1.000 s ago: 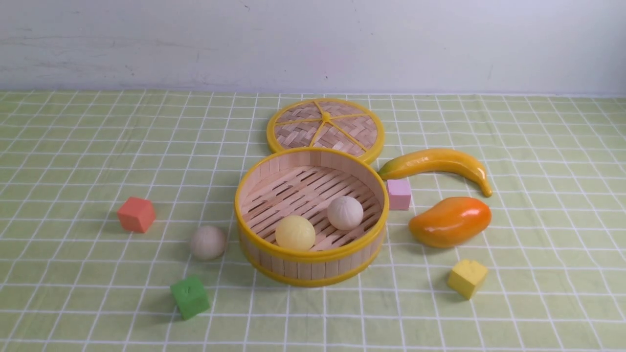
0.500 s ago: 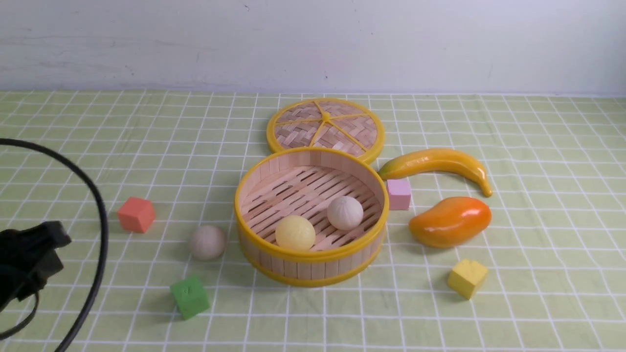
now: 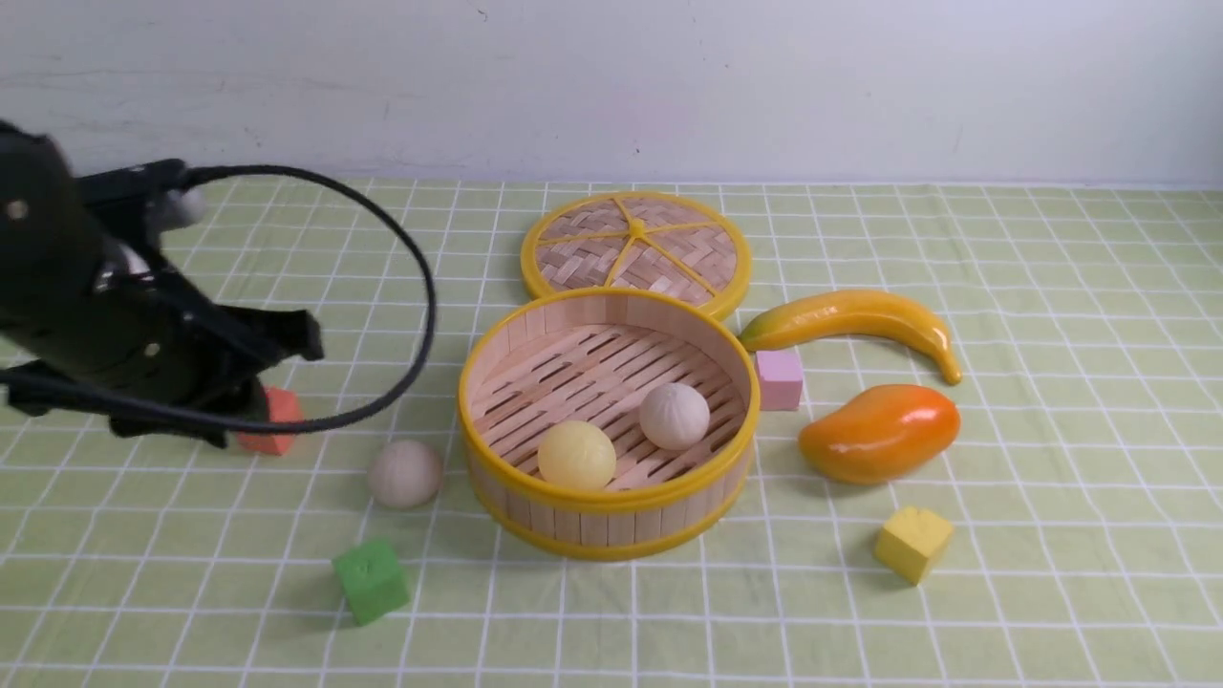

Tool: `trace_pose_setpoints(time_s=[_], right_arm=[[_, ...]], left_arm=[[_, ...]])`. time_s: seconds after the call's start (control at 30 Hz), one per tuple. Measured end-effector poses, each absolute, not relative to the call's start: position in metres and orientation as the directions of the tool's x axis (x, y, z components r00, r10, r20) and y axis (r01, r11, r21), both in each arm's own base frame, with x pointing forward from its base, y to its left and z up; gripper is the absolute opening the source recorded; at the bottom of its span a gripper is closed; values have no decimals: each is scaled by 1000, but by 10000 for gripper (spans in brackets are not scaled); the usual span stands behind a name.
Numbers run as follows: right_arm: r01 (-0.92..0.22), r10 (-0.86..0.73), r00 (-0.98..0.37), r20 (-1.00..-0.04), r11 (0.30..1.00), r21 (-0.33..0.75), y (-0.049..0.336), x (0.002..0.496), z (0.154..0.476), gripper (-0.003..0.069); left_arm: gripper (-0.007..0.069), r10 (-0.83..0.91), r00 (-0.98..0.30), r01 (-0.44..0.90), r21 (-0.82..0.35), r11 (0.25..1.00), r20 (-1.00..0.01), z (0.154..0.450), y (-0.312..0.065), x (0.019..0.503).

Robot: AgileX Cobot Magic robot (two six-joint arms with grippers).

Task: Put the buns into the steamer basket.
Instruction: Use the left arm to grab a steamed stuffed bun

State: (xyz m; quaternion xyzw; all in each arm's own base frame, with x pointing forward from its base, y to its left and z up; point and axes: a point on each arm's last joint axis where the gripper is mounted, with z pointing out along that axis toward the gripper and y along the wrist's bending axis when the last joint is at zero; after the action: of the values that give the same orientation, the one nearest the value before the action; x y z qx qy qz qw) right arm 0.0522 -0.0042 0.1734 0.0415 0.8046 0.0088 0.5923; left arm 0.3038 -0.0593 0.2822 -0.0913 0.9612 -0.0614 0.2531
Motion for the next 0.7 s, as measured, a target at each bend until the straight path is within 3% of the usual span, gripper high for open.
trace_pose_setpoints(time_s=[0.23,0.43,0.7], right_arm=[[56,77,-295,-952,996,63,-4,52,173,238],[56,77,-295,-952,996,63,-4,52,173,238],[56,77,-295,-952,996,63,-4,52,173,238]], left_arm=[[238,-96,-938,-54,-135,989,-333,246,-100,354],[238,141,-930,166,-44,985,-340,225,-111,374],[238,186,-922,208,-28,978,-340,204,-113,383]])
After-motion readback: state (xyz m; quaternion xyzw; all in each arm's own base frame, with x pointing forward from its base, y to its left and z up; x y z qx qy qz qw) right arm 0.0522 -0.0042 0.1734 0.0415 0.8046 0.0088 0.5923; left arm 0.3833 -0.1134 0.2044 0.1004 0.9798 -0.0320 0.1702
